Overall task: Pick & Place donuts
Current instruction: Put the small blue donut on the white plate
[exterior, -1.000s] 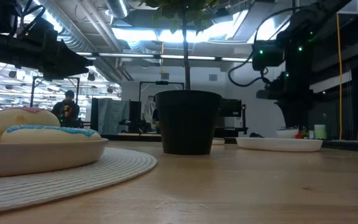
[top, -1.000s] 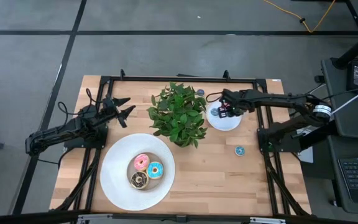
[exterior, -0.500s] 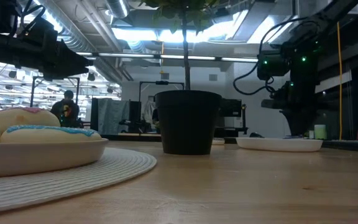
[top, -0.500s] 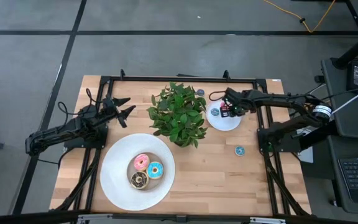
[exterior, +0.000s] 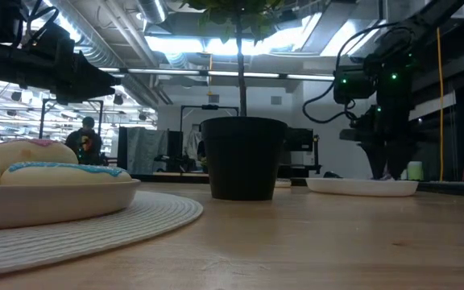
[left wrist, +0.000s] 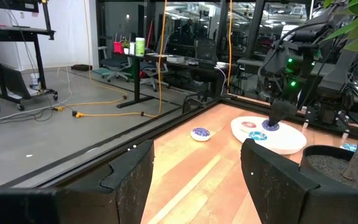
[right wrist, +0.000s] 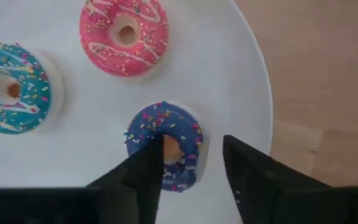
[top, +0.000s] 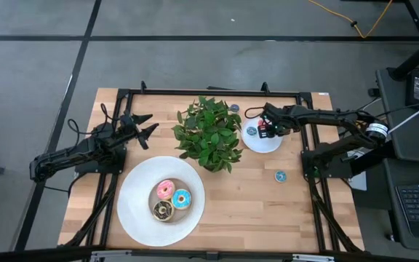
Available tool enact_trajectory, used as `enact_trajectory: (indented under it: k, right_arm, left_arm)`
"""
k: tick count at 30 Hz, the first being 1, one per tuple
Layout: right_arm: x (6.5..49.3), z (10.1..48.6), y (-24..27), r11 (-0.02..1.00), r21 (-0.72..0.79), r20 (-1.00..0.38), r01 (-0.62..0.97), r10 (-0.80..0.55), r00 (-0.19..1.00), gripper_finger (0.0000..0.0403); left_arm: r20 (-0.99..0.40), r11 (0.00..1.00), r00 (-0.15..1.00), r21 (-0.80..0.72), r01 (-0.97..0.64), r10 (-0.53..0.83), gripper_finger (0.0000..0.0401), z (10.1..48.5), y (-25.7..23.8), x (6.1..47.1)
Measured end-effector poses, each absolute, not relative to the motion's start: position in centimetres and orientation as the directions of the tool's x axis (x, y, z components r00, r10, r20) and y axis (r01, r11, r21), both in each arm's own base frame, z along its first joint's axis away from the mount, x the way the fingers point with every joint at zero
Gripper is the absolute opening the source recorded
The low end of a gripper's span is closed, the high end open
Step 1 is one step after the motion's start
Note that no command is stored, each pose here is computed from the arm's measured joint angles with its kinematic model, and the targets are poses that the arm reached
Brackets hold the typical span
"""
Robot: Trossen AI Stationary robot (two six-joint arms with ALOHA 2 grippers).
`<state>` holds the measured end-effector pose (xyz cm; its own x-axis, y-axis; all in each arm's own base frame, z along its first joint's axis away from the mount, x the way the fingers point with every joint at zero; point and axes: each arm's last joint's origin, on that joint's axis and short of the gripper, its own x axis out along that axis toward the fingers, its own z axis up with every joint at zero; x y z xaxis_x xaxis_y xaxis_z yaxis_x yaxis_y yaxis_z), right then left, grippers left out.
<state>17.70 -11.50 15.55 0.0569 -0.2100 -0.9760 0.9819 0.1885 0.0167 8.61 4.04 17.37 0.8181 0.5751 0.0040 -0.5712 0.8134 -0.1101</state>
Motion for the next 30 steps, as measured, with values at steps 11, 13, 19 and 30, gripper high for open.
enact_trajectory:
  k: [11,13,19,30]
  right_arm:
    - [18.3,18.6,-13.2,0.307,-0.036,-0.965,0.951,-0.259,0.048,0.0201]
    - [18.4,19.2,-13.7,0.344,-0.021,-0.967,0.939,-0.246,0.068,0.0199]
    - [18.9,21.3,-15.9,0.479,-0.009,-0.955,0.878,-0.265,0.135,0.0198]
    - [21.2,23.7,-21.5,0.759,-0.107,-0.940,0.642,-0.288,0.185,0.0198]
  left_arm:
    - [0.004,0.813,0.818,-0.110,-0.572,0.575,0.0233,17.4,4.0,8.6]
    - [0.004,0.813,0.818,-0.110,-0.571,0.575,0.0233,17.4,4.0,8.6]
    - [0.004,0.813,0.818,-0.110,-0.571,0.575,0.0233,17.4,4.0,8.6]
    - [0.004,0.813,0.818,-0.110,-0.571,0.575,0.0233,17.4,4.0,8.6]
